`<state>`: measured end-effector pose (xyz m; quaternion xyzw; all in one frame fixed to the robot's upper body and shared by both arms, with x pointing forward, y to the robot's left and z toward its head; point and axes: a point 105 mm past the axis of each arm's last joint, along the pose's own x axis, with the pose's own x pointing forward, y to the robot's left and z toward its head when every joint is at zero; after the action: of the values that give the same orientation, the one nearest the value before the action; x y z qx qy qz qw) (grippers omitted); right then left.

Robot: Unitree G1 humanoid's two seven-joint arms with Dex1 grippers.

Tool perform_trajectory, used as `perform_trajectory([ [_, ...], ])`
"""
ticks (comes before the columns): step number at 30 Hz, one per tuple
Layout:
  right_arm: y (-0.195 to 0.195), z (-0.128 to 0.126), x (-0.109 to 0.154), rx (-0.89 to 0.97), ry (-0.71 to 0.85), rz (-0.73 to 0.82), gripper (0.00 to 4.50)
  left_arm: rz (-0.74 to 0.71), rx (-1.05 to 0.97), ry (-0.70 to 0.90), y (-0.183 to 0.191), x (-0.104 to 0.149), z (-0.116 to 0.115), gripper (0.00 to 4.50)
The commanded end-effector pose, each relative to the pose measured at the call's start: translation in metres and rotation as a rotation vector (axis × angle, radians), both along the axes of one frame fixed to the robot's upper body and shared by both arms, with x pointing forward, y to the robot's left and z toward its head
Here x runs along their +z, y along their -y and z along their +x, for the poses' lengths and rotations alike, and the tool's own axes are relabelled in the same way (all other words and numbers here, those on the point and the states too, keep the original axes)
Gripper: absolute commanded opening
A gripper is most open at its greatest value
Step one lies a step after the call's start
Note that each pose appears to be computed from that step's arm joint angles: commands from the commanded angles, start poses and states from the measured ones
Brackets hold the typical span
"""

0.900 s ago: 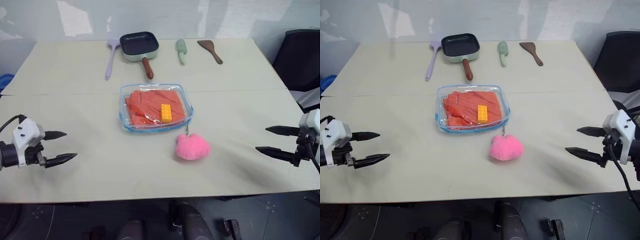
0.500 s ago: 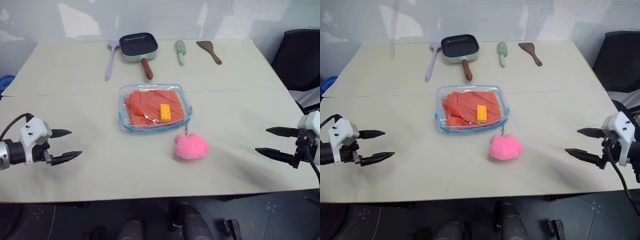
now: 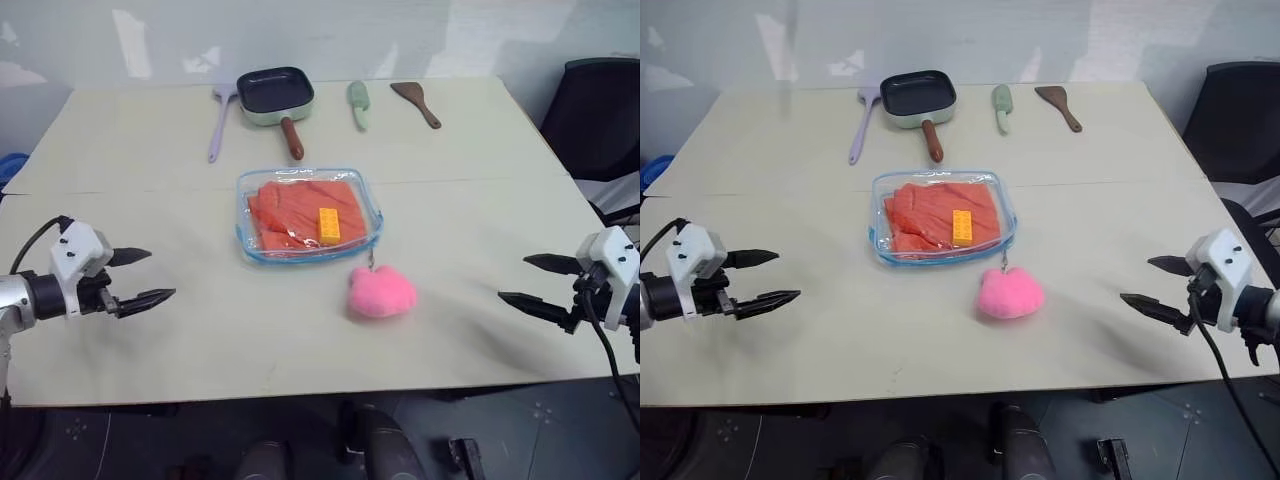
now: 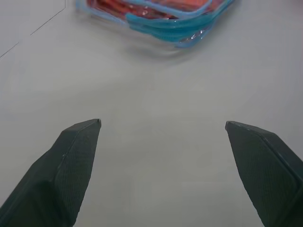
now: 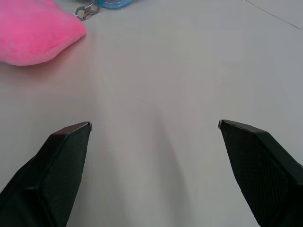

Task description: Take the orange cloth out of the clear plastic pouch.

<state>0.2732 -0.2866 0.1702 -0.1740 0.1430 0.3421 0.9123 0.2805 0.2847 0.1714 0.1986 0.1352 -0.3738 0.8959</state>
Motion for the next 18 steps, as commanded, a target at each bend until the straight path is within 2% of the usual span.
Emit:
perform_trajectory([
  [1,-0.010,0.002,0.012,0.011,0.044,0.014,4.50,-0.052,-0.021,0.037,0.009,0.014,0.000,4.47],
  [7,-0.068,0.015,0.022,0.059,0.105,0.129,4.50,-0.165,-0.154,0.045,0.054,0.034,-0.002,4.47],
  [10,-0.109,0.044,0.027,0.001,0.172,0.251,4.50,-0.213,-0.242,0.050,0.079,0.046,-0.003,4.47],
  [15,-0.185,0.072,0.030,0.007,0.147,0.386,4.50,-0.159,-0.323,0.049,0.096,0.050,0.002,4.47],
  [18,-0.213,0.095,0.028,-0.092,0.087,0.454,4.50,-0.129,-0.321,0.065,0.095,0.052,0.010,4.47],
])
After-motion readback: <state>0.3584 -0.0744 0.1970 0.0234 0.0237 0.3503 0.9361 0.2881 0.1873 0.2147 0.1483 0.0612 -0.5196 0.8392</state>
